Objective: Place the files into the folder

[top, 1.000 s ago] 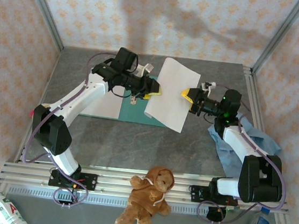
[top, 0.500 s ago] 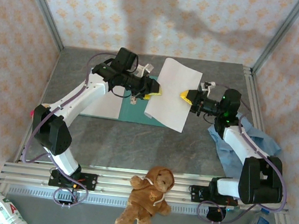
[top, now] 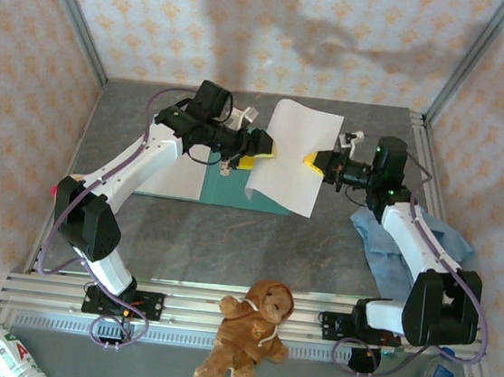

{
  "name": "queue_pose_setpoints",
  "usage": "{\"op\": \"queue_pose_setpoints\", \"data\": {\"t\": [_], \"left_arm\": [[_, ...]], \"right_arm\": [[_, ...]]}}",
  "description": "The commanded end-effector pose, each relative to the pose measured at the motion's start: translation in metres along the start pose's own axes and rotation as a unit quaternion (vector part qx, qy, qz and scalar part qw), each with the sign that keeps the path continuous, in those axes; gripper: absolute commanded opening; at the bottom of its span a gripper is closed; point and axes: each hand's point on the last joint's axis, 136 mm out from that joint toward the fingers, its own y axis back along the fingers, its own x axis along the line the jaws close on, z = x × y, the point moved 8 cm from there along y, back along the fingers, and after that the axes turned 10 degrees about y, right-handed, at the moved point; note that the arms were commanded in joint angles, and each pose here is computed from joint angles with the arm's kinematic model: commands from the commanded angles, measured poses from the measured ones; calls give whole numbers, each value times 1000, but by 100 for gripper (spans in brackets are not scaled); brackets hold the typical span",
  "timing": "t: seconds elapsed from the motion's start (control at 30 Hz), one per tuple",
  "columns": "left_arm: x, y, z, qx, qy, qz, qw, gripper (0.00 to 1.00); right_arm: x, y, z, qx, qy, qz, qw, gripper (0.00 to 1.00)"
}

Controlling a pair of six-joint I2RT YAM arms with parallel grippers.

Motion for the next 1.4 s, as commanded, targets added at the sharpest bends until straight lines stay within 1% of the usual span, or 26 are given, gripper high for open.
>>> {"op": "queue_pose_setpoints", "data": {"t": [0.0, 0.1, 0.13, 0.23, 0.33, 0.5, 0.57, 0.73, 0.83, 0.93, 1.13, 1.23, 1.37], "left_arm": [[19, 14, 3, -49, 4, 57, 997, 73], [42, 29, 9, -100, 21, 104, 989, 74], [51, 34, 10, -118, 28, 123, 985, 74], [74, 46, 10, -151, 48, 148, 976, 74], [101, 59, 5, -189, 62, 215, 956, 74], [134, 71, -3, -206, 86, 259, 940, 74], [146, 78, -7, -214, 98, 276, 932, 73], [165, 88, -14, -230, 119, 283, 924, 72], [172, 97, -18, -245, 125, 296, 915, 72], [174, 101, -22, -253, 124, 302, 911, 72], [180, 100, -25, -248, 127, 307, 910, 72], [183, 97, -26, -242, 131, 303, 912, 71], [184, 96, -28, -238, 132, 302, 914, 71]], "right_arm": [[4, 4, -6, 19, 14, -52, 998, 0], [-4, 1, 2, 31, -6, -98, 995, 0], [-6, -1, 7, 35, -11, -105, 994, 0], [-11, -16, 23, 45, -16, -118, 992, 0], [-13, -37, 40, 75, -7, -162, 984, 0], [-1, -86, 69, 110, 23, -189, 975, 0], [6, -109, 77, 129, 31, -186, 974, 0], [19, -155, 83, 158, 50, -172, 971, 0], [21, -169, 85, 163, 62, -167, 970, 0], [2, -174, 85, 161, 76, -197, 964, 0], [-78, -178, 81, 191, 69, -306, 930, 0], [-107, -182, 80, 199, 70, -340, 916, 0], [-130, -182, 82, 197, 71, -383, 900, 0]]}}
